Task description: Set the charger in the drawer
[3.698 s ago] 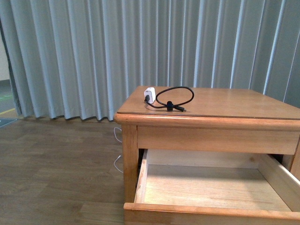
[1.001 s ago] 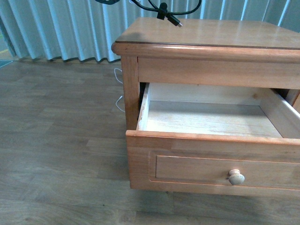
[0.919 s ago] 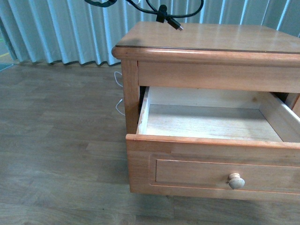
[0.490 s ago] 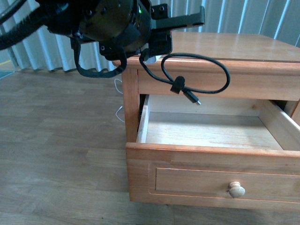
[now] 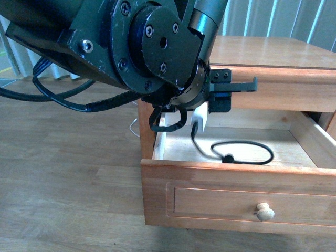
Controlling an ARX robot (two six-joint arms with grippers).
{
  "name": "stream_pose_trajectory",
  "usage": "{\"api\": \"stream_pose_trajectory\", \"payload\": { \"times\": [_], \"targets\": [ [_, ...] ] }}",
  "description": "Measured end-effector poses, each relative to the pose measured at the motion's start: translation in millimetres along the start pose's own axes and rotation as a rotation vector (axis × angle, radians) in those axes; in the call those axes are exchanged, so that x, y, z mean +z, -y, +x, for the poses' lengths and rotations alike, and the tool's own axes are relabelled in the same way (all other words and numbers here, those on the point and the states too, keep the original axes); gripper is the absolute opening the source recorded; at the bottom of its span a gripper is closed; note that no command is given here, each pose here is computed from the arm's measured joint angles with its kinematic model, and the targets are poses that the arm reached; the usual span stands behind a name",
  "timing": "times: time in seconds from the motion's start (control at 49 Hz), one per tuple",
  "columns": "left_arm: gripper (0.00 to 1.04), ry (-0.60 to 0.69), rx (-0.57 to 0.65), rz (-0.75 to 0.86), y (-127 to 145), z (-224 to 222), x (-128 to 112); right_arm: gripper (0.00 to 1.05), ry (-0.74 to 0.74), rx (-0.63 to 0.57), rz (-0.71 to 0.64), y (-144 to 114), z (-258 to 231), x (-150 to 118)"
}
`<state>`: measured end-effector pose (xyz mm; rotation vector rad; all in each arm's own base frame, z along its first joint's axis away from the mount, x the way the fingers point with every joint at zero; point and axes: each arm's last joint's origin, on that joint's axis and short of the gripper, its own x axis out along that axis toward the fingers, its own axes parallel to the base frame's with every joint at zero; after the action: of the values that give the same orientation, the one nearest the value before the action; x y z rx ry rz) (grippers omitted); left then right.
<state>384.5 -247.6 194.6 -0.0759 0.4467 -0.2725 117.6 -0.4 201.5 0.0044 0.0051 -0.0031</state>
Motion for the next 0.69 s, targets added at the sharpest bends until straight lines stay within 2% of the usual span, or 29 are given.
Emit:
{"api": "stream_pose_trajectory", "payload": {
  "times": [0.163, 0.245, 0.347, 0.552, 0.695],
  "targets": [
    [0.70, 0.049, 0.035, -0.005, -4, -3, 11, 0.97, 0.000, 0.000, 0.000, 0, 0, 0],
    [0.88, 0.090, 0.053, -0.004, -13, -14, 19, 0.97, 0.000, 0.000, 0.000, 0, 0, 0],
    [1.00, 0.124, 0.064, -0.013, -24, -30, 28, 0.97, 0.000, 0.000, 0.000, 0, 0, 0],
    [0.99, 0.219, 0.106, -0.036, -56, -81, 49, 0.97, 0.000, 0.000, 0.000, 0, 0, 0],
    [0.99, 0.268, 0.144, -0.036, -87, -135, 48, 0.97, 0.000, 0.000, 0.000, 0, 0, 0]
  ]
}}
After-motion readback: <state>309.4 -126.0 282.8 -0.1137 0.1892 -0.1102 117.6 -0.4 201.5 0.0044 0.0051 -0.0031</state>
